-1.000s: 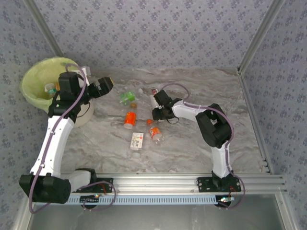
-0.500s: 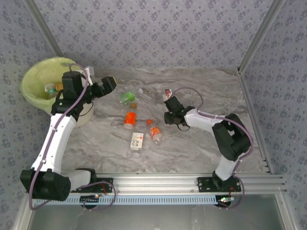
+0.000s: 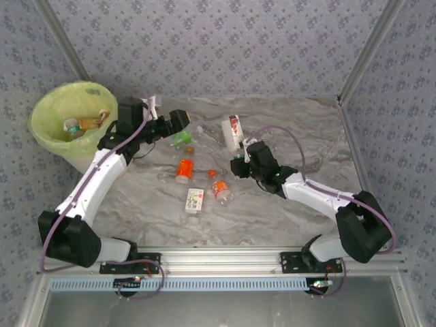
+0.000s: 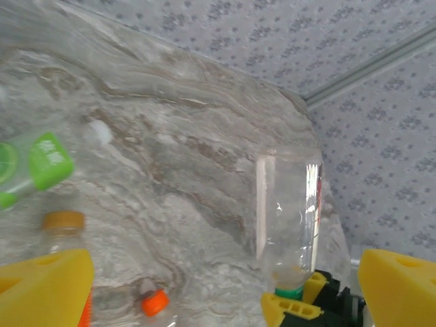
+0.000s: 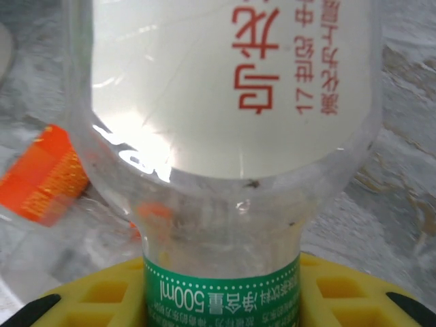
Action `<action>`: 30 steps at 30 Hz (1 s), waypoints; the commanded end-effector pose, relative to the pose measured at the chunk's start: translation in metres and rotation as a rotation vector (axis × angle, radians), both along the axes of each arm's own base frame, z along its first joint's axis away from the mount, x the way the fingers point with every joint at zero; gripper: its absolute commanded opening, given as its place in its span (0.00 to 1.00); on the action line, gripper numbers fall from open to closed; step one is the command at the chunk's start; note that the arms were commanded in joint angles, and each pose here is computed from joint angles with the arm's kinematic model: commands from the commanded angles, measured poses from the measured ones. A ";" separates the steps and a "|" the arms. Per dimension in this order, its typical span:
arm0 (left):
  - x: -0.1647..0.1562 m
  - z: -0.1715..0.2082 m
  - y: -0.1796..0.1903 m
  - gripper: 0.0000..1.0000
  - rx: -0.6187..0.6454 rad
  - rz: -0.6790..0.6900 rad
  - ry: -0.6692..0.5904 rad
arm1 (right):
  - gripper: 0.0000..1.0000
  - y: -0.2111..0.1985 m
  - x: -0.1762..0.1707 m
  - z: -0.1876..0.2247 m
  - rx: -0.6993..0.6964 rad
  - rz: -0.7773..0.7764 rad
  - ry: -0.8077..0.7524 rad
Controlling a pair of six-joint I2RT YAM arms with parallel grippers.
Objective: Put the plastic bottles in the bin
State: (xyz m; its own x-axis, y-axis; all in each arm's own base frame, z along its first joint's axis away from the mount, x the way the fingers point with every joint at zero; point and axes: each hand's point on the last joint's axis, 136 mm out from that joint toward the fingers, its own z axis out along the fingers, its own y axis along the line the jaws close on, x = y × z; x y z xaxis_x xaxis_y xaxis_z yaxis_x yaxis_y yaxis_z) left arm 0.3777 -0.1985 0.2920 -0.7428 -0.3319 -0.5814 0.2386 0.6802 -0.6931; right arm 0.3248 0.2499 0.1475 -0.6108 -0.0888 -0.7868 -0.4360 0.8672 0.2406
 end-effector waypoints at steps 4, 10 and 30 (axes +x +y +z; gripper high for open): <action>0.008 0.024 -0.062 1.00 -0.133 -0.110 -0.030 | 0.00 0.038 -0.017 0.032 0.118 0.181 -0.089; 0.014 -0.007 -0.090 1.00 -0.058 -0.086 0.024 | 0.00 0.048 -0.016 0.042 0.163 0.188 -0.090; 0.004 -0.030 -0.107 0.61 0.105 -0.121 0.008 | 0.13 0.059 -0.021 0.063 0.199 0.214 -0.097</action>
